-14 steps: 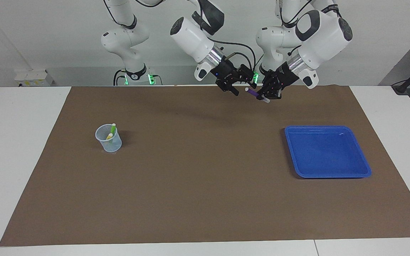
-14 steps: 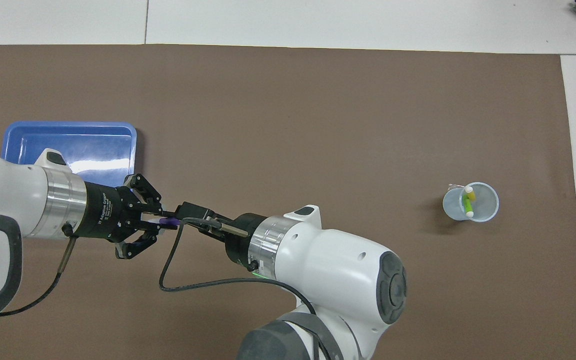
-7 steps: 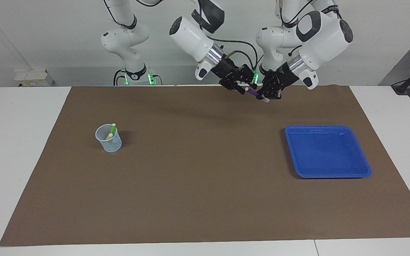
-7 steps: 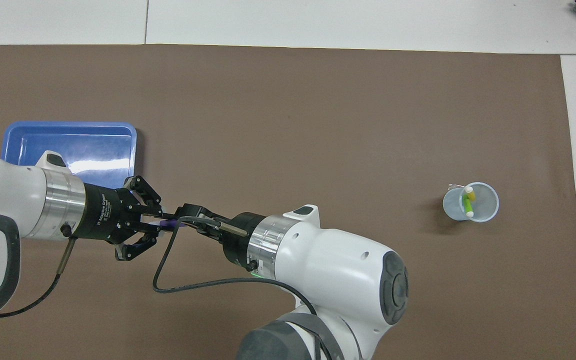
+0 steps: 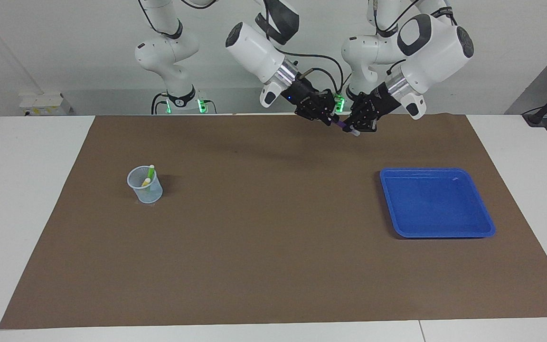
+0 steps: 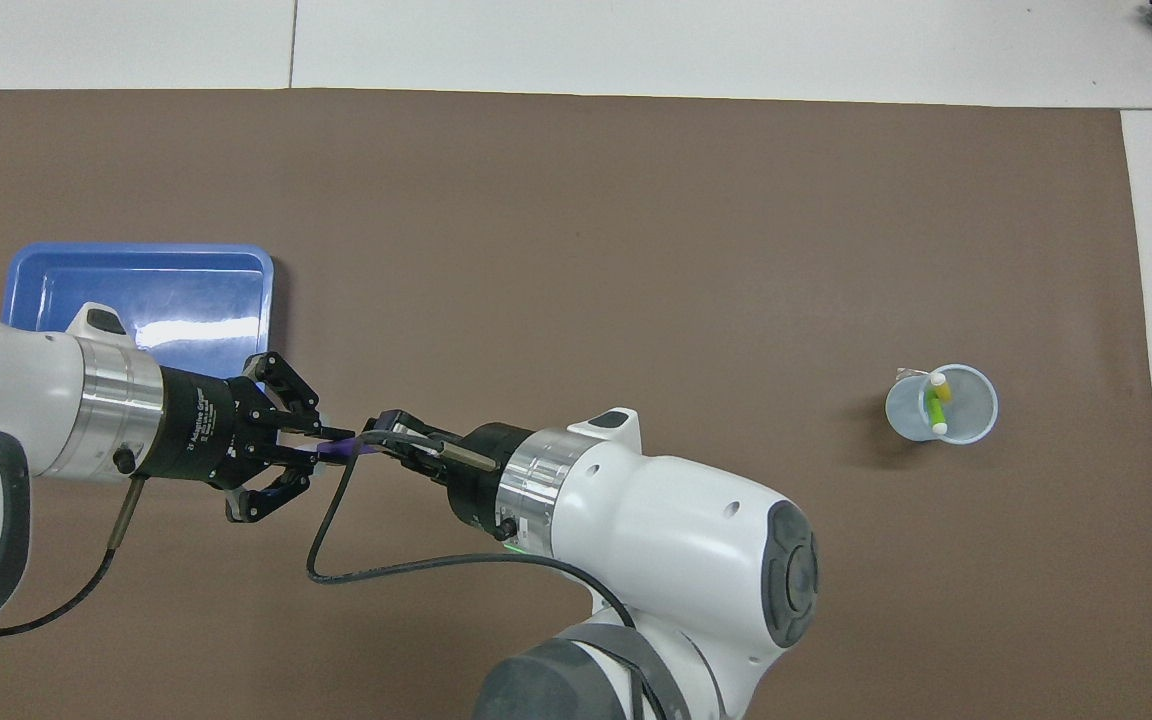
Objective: Transfer and insert pens with both arms
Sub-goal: 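Close the right gripper on the purple pen beside the left gripper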
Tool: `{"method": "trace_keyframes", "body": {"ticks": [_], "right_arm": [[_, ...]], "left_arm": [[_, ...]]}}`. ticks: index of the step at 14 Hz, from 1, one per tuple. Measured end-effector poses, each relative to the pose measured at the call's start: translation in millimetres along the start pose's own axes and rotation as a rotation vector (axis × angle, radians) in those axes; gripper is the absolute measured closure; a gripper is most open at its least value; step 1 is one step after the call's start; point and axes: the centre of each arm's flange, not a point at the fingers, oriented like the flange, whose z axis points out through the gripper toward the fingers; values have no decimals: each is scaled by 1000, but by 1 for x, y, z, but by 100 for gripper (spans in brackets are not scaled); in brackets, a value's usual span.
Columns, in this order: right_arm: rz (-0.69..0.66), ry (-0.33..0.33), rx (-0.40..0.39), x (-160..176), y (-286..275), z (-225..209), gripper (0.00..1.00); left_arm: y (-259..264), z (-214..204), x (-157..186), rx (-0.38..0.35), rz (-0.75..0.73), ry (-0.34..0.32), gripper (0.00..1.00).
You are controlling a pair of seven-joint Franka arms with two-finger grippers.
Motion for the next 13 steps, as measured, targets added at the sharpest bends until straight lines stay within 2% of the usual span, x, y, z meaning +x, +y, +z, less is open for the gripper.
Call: {"method": "trace_keyframes", "body": {"ticks": [3,5,6,8,13], "right_arm": [[0,0,0,0,0,0,68],[0,0,0,0,0,0,71],[0,0,3,0,-1,0,79],[1,0,1,0,0,0,81],[36,-9,14,2,2,0,81]], "left_arm": [[0,0,-1,0,-2,-8,83],[0,-1,1,3,-5,-9,83],[-1,0,1,7,-6,-9,83],[-1,-1,2,5,-8,-10,83],[-1,-2,2,2,-8,-11,83]]}}
